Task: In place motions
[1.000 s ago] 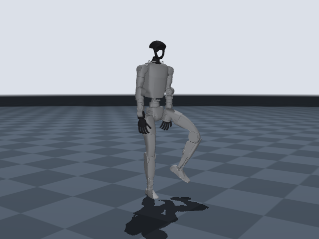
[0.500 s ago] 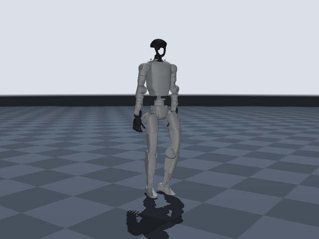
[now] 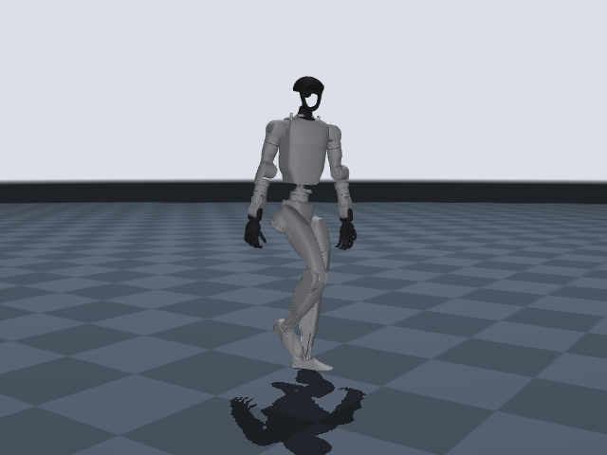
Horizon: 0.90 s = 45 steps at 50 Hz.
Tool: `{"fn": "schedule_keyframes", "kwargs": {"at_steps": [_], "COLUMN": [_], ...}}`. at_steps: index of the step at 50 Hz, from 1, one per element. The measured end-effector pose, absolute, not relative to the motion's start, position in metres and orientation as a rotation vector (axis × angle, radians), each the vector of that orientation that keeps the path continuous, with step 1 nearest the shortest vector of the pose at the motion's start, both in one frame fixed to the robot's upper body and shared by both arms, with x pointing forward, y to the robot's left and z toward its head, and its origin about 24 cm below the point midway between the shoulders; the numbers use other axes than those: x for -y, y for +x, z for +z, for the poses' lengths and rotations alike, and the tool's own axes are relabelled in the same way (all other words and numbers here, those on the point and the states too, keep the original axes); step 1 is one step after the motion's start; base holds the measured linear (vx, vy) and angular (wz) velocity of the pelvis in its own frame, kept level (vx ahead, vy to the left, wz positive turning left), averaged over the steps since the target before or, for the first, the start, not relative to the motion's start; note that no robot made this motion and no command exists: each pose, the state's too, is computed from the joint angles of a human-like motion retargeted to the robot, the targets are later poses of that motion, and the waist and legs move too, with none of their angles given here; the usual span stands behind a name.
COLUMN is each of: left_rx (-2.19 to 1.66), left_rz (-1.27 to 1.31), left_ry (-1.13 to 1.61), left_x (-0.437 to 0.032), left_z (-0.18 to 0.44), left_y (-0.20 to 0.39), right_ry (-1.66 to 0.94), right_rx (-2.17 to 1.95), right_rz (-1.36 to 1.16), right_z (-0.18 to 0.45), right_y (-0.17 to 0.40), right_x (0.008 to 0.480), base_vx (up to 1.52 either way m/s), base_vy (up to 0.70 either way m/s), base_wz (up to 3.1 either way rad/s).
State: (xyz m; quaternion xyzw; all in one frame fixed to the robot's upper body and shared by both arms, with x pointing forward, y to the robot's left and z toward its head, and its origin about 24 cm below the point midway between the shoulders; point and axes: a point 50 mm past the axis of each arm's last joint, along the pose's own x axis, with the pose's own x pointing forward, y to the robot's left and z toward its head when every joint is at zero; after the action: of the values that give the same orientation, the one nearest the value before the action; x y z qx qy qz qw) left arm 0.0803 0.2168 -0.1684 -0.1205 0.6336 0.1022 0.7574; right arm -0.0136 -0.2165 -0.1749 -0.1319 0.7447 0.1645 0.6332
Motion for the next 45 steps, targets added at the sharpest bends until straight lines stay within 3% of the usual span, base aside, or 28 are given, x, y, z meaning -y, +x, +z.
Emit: {"fn": "schedule_keyframes", "kwargs": {"at_steps": [12, 18, 21, 34, 45], "left_rx": [-1.704, -1.573, -1.618, -1.701, -1.586], "left_rz": [0.303, 0.346, 0.26, 0.341, 0.39], "left_ry": [-0.403, -0.51, -0.5, -0.487, -0.438], "left_x": [-0.19, -0.193, -0.183, -0.198, -0.207], "left_z": [-0.174, -0.177, -0.177, -0.172, -0.175], "left_y": [-0.053, -0.02, -0.022, -0.054, -0.037], "right_ry": [-0.299, -0.355, -0.422, -0.325, -0.347], "right_rx": [-1.69, -1.381, -1.321, -1.392, -1.653], "right_rz": [0.335, 0.4, 0.422, 0.386, 0.447], "right_z": [-0.176, -0.168, -0.162, -0.169, -0.177], "right_y": [-0.007, 0.097, 0.116, 0.09, 0.0], "right_x": [0.213, 0.199, 0.204, 0.197, 0.206], "base_vx": [0.2, -0.46, -0.04, 0.05, 0.14], "base_vy": [-0.08, -0.18, -0.03, -0.01, 0.05], "base_wz": [-0.61, 0.29, -1.25, -0.11, 0.22]}}
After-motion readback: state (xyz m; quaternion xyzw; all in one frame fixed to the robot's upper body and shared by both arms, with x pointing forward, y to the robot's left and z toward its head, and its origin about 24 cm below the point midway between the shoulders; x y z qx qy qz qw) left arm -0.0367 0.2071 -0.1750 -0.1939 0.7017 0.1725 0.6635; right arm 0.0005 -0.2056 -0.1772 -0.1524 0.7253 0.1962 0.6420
